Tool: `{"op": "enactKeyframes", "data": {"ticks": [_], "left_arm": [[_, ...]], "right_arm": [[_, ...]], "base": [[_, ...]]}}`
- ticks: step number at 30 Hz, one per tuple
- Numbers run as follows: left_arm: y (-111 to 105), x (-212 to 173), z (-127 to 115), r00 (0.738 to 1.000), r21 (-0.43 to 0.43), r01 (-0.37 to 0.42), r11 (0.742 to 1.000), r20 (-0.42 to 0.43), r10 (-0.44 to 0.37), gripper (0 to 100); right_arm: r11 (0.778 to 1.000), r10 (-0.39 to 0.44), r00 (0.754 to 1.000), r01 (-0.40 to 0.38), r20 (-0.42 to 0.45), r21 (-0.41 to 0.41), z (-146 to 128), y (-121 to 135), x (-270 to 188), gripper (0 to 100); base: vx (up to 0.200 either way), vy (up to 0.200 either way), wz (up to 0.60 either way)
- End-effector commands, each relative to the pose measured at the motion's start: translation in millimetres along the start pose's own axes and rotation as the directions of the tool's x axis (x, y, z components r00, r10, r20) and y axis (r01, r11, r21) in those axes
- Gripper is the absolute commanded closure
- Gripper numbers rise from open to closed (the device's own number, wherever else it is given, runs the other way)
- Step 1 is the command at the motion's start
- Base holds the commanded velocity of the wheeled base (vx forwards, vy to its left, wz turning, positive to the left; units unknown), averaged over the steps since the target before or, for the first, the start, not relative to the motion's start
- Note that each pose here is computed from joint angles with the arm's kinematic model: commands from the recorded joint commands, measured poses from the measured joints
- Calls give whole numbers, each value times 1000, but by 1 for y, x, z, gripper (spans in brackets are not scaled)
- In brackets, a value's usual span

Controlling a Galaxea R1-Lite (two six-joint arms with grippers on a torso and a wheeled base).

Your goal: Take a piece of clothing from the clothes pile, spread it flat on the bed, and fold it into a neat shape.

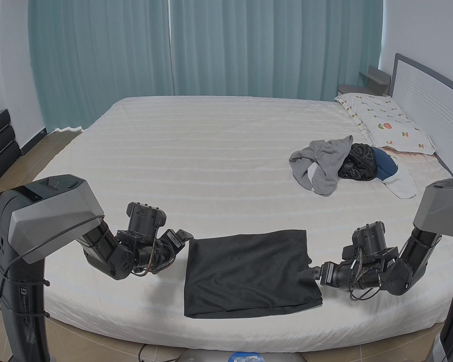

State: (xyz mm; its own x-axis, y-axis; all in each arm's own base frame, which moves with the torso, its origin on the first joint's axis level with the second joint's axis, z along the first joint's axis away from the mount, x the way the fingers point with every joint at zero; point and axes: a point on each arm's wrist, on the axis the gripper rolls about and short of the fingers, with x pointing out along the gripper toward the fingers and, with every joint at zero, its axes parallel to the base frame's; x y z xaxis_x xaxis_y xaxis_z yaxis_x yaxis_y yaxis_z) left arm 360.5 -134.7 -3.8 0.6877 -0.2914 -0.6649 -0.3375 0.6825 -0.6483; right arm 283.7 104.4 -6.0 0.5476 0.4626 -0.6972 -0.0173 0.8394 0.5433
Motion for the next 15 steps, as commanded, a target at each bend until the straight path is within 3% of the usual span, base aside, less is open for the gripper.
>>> {"op": "enactKeyframes", "data": {"ticks": [1, 2, 15], "left_arm": [[-1, -1, 1, 1000, -1, 3, 1000, 3, -3, 0], [-1, -1, 1, 1000, -1, 3, 1000, 3, -3, 0], [0, 0, 1, 1000, -1, 1, 1000, 2, -1, 0]], "right_arm": [[1000, -3, 1000, 3, -22, -11, -6, 1, 4, 0], [1000, -6, 1000, 6, -26, -10, -7, 1, 3, 100], [997, -35, 999, 32, -31, -74, -14, -4, -12, 100]], "base": [[0, 0, 0], [0, 0, 0], [0, 0, 0]]}}
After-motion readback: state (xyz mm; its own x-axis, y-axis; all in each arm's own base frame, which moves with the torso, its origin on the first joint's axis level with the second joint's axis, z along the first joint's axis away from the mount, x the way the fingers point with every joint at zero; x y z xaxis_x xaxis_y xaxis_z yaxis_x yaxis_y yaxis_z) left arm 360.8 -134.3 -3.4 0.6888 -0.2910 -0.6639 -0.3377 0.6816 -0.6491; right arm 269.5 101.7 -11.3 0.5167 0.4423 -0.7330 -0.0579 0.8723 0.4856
